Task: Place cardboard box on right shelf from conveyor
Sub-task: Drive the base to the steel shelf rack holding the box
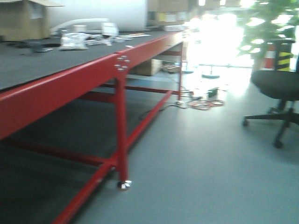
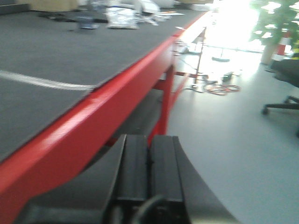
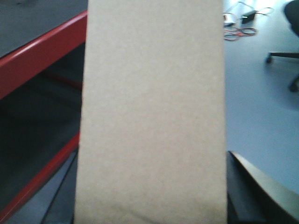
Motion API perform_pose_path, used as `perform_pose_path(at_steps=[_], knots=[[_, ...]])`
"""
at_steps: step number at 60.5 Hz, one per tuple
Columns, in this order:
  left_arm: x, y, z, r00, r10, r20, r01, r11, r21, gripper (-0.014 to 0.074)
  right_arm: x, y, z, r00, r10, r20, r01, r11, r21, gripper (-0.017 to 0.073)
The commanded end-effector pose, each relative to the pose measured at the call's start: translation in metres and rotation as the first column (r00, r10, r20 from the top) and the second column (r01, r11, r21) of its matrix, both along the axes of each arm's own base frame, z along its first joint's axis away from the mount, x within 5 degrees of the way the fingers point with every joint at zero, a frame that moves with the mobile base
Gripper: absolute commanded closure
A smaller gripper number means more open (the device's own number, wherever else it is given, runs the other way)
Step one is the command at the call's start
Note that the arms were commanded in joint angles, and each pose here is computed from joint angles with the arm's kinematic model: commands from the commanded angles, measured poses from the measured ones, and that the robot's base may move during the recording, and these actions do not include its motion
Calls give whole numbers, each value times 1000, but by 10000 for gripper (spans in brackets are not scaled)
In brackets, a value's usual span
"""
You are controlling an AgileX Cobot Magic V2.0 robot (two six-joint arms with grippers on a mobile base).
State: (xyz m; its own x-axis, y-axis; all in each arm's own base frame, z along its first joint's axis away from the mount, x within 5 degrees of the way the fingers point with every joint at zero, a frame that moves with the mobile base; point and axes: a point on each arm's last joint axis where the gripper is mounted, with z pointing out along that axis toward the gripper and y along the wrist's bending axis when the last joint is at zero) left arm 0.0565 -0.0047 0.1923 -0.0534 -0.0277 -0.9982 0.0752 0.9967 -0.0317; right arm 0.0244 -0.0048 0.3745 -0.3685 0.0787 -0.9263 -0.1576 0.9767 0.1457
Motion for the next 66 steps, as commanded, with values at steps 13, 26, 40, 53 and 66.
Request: perform_pose_path(at_steps=[13,26,40,53,66], knots=[[-1,0,6,996,3,91,-2,1000,-13,710,2,0,16,993,-1,117,0,1000,4,323],[-1,1,6,996,6,91,-5,1000,-13,710,2,0,16,993,-1,117,0,1000,4,323],[-1,3,6,995,49,91,-48,999,-13,710,2,0,16,993,-1,117,0,1000,4,323],[-1,3,6,995,49,91,-48,999,-13,710,1,0,16,992,-1,123,0,1000,6,323],[-1,3,6,995,49,91,-48,999,-13,710,1,0,16,993,-1,122,0,1000,6,323]])
